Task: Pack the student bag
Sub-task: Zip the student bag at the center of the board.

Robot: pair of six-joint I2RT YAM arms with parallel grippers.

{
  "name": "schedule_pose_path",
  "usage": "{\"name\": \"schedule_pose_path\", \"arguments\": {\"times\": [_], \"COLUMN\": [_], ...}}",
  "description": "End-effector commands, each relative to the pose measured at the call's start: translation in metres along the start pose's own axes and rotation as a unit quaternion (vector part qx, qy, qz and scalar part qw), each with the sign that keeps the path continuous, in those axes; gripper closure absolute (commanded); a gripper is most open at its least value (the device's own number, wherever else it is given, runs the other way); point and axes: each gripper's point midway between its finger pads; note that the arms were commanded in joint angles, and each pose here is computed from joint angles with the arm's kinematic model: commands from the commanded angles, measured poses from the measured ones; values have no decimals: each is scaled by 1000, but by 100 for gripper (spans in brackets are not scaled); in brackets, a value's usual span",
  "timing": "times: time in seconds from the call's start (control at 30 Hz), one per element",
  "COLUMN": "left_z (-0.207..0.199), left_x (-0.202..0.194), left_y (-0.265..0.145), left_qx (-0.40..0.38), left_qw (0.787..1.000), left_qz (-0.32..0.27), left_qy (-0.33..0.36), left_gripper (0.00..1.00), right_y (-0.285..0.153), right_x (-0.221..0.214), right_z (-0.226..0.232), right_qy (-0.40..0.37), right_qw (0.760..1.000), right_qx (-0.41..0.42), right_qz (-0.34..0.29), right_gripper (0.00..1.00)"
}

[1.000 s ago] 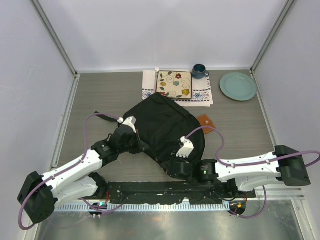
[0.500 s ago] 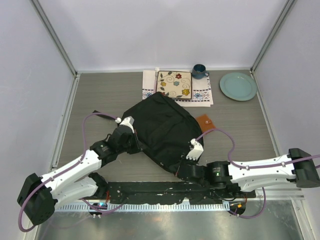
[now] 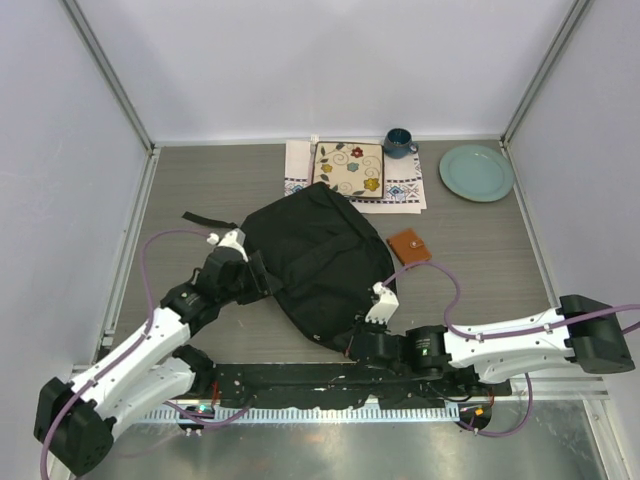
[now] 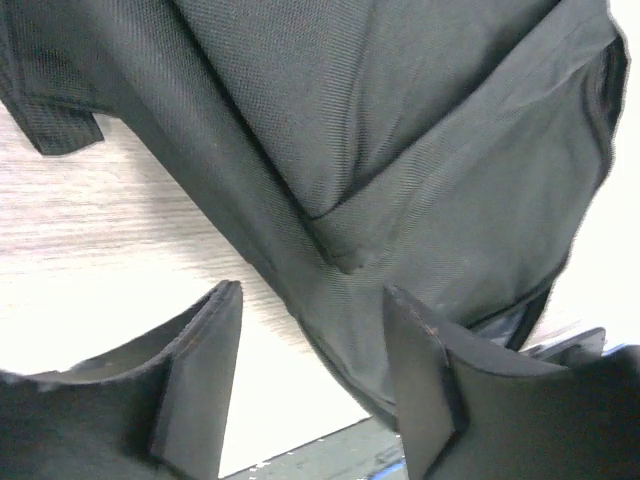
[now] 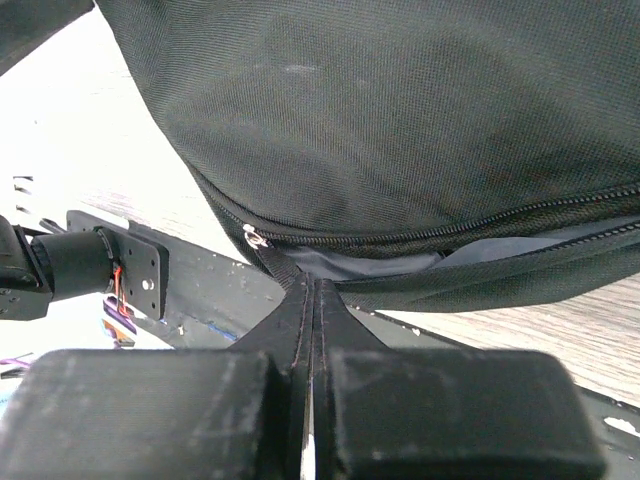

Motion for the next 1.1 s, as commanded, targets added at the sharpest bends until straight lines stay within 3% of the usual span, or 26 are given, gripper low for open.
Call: {"name": "schedule_pose_path", "arguments": {"times": [0.0,0.07,0.2,0.47,0.8,0.87,0.9,0.97,1.0,1.07], "left_z": [-9,-6,-11,-10,-43,-46,-50,-50,-48,-42], "left_x": [-4,-14,-28,-58,-71,-71,-74,-75,-78,-79], "left_y": [-16,-19,-31,-34,-21,-15,-11,-6,-1,3], "left_qx": [-39,-46,-85,-109,-130,-123,-119,-111,-101,-90], "left_qw": [999,998,992,978,978,981,982,985,987,989], "left_qz": [1,13,28,49,41,34,37,36,39,36], "left_qy": [-19,-40,-88,-169,-159,-148,-140,-128,-123,-115], "left_gripper": [30,21,17,17,21,26,39,53,68,85], "right_y": [-2,-3,-6,-9,-10,-11,-11,-11,-11,-10], "right_x": [10,14,16,22,24,24,24,24,24,23], "right_z": [35,38,35,21,19,17,17,15,14,11], "right_qy": [7,11,9,15,15,14,14,12,12,12], "right_qw": [999,998,998,998,998,998,998,998,998,999], "right_qx": [43,51,55,52,53,50,50,48,48,42], "right_qz": [-18,-24,-26,-36,-33,-32,-32,-31,-30,-28], "right_gripper": [100,100,100,100,100,100,100,100,100,100]}}
Point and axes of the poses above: each gripper's point midway between its finger pads, its own y axis out along the fingers, its own z axis along the line the jaws close on, x = y × z, and after that the axes turned 4 degrees about -y, right-handed
